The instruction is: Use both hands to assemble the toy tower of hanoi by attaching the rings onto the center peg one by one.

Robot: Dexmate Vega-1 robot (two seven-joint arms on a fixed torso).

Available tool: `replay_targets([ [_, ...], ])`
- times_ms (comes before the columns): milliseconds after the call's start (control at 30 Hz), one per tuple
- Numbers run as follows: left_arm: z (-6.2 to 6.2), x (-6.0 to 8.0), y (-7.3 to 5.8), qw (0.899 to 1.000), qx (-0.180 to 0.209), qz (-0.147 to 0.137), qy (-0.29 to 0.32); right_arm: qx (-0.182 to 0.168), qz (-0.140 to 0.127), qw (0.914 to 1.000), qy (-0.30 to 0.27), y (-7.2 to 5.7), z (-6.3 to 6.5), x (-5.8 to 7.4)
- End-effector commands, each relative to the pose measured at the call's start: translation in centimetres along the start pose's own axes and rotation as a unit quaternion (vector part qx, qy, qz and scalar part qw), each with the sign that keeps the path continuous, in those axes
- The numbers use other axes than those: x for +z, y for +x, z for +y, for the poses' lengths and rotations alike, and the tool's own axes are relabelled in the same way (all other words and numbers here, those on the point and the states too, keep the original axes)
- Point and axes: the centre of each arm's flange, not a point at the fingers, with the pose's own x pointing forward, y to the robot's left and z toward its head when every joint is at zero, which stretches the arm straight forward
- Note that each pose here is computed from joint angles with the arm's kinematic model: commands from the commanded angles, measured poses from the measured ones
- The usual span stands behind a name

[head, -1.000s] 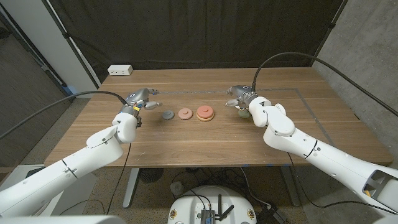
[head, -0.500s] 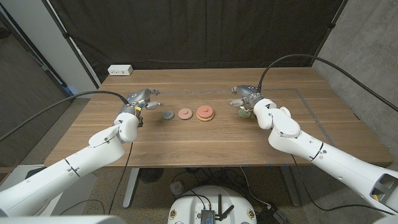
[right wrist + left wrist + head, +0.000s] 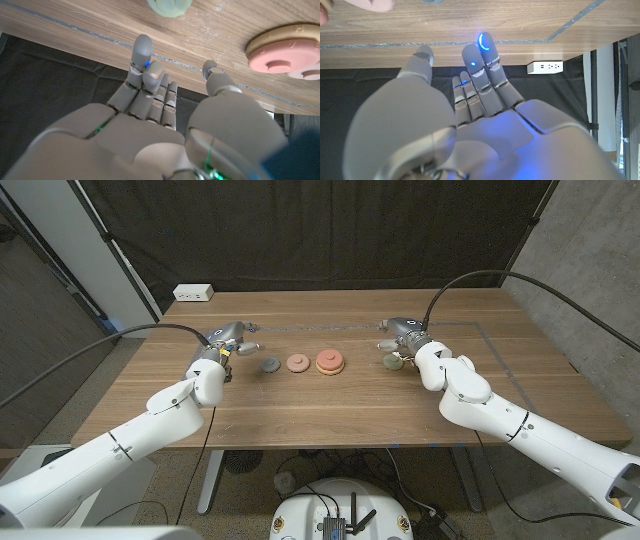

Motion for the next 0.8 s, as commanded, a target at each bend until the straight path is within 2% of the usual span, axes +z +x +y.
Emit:
replay_targets([
  [33,0.7,0.9,0.5,0.999,-0.017,-0.014,0.024,-0.007,0.007,0.9999,0.007,-0.2,0.3,-0.3],
  [467,2.5,2.2,1.2,0.995,-0.052,-0.047,0.071,-0.013,0.014,0.9998,0.01,-1.0,0.5,-0.2],
  [800,3.2,2.8,1.8,0.988,-0.092,-0.063,0.103,-0.013,0.016,0.9997,0.011,-1.2,0.6,-0.1],
])
